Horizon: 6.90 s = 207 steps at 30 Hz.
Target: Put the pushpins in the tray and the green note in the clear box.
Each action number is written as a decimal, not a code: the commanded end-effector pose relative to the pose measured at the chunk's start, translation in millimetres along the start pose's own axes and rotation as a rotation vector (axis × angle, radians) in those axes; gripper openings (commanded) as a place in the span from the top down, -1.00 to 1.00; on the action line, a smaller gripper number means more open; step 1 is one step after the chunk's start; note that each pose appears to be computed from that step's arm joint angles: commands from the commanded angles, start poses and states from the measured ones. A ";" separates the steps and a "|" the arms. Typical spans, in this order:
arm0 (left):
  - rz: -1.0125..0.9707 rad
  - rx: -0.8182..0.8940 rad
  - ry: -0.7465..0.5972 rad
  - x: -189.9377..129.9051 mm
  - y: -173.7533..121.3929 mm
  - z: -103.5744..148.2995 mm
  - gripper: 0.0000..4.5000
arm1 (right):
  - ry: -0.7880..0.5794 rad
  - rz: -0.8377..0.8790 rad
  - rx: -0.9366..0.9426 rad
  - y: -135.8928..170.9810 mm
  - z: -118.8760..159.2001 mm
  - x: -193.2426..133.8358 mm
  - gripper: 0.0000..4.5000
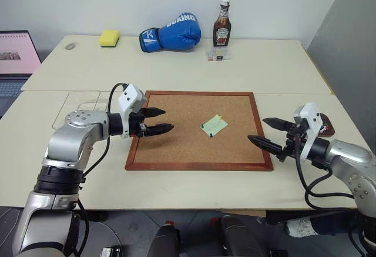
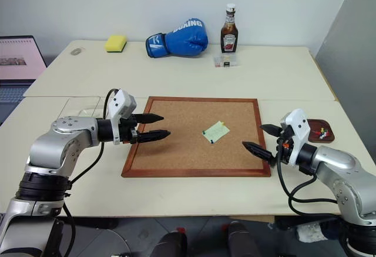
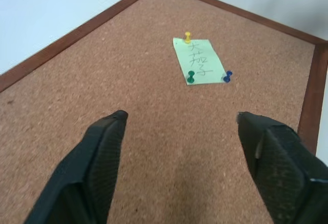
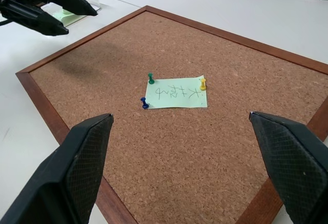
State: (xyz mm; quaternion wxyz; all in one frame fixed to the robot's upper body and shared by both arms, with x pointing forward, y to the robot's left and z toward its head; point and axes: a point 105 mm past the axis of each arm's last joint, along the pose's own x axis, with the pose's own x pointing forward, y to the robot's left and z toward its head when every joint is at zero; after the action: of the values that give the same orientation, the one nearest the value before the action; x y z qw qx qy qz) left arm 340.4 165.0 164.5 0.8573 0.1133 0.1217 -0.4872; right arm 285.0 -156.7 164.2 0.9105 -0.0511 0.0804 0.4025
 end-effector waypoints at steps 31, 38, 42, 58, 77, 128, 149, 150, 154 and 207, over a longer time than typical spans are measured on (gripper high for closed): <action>-0.014 0.120 0.167 79.3 -4.5 -72.2 0.97 | -0.078 -0.094 -0.098 -27.4 -4.1 125.6 -1.00; -0.029 0.124 0.160 73.9 -6.5 -67.5 0.97 | -0.054 -0.101 -0.070 -33.8 -13.5 138.4 -1.00; -0.071 0.129 0.173 70.5 -14.5 -67.4 1.00 | -0.022 -0.120 -0.068 -40.4 -18.9 143.0 -0.69; -0.035 0.169 0.197 66.2 -8.5 -62.7 1.00 | 0.018 -0.061 -0.097 -32.6 -29.2 143.3 0.88; -0.004 0.158 0.267 67.1 -11.5 -78.8 1.00 | -0.091 -0.118 -0.182 -35.6 6.3 119.7 1.00; -0.018 0.122 0.296 64.7 -22.6 -91.9 1.00 | 0.012 -0.942 0.305 -204.2 -45.8 -51.6 1.00; -0.025 0.146 0.293 70.1 -19.6 -87.0 1.00 | -0.004 -0.982 0.216 -206.6 -36.3 -66.6 -0.65; -0.028 0.146 0.293 70.5 -20.1 -87.1 1.00 | -0.005 -0.975 0.182 -205.2 -31.6 -65.6 -0.73; -0.033 0.149 0.291 71.1 -20.6 -86.5 1.00 | -0.065 -0.723 -0.008 -167.6 1.4 -31.1 -0.99; -0.027 0.142 0.319 57.9 -20.1 -92.1 1.00 | 0.031 0.269 -0.218 35.1 -43.5 137.9 0.69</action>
State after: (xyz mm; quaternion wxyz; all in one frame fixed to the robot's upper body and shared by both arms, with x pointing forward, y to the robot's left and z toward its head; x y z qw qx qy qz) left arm 354.3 125.4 90.5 0.8247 0.2503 0.1526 -0.4837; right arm 345.5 -45.2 83.0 0.8431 -0.1296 0.0806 0.5157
